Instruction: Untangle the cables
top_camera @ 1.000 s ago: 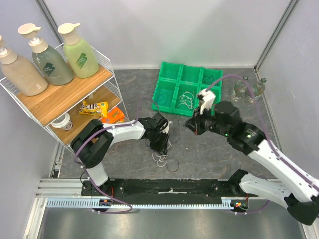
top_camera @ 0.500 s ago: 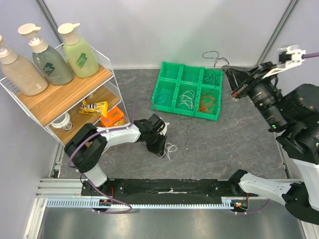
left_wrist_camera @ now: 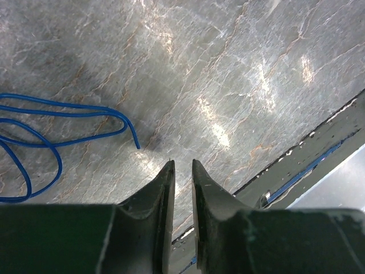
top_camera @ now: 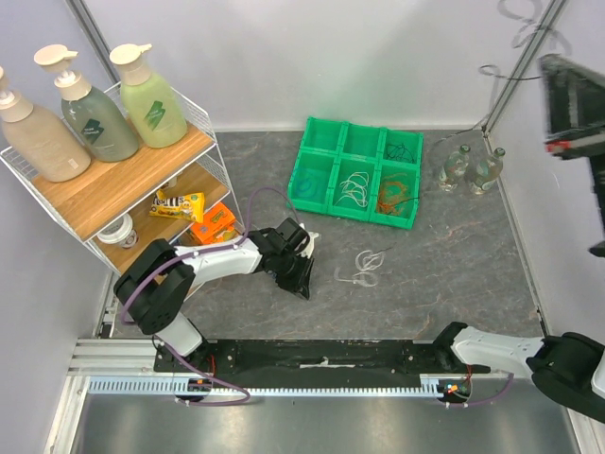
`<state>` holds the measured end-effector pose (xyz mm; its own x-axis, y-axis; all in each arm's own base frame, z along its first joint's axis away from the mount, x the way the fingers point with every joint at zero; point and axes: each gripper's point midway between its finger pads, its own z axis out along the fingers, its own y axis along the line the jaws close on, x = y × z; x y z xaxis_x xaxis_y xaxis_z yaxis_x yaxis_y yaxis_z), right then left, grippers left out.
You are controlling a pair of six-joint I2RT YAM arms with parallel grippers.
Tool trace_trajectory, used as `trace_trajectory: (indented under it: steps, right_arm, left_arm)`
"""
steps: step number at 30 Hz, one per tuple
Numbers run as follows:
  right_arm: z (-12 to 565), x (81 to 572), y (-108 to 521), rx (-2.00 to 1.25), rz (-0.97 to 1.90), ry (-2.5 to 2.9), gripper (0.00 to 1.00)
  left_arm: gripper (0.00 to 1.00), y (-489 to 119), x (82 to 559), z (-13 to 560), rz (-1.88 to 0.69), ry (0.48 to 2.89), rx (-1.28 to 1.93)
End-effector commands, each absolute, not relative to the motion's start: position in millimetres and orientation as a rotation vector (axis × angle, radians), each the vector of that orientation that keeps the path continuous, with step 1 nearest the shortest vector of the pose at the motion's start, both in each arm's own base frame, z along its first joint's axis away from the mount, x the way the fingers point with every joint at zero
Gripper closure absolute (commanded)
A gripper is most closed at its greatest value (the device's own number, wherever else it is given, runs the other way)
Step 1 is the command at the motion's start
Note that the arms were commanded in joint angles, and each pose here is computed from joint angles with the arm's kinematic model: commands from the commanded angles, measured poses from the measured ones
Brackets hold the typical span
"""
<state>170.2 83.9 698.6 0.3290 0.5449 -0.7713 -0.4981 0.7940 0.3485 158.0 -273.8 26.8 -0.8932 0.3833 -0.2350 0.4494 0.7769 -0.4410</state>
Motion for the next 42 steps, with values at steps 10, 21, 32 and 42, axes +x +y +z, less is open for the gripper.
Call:
trace_trajectory:
  steps: [10, 21, 32, 42]
  right_arm:
    - [604, 220, 154, -0.007, 0.776, 1.264, 1.0]
    - [555, 231, 186, -0.055, 0.84, 1.417, 1.0]
    - [557, 232, 197, -0.006, 0.948, 1.398, 1.0]
    - [521, 240, 185, 0.048, 0.845, 1.504, 0.97]
  left_arm:
    - [0.55, -312, 171, 130, -1.069, 2.439, 0.8]
    - [0.07, -345, 192, 312, -1.244, 1.857, 0.856]
    - [0.04, -386, 212, 401, -1.44, 1.547, 0.78]
    - [0.98, -389, 232, 404, -1.335, 1.609, 0.76]
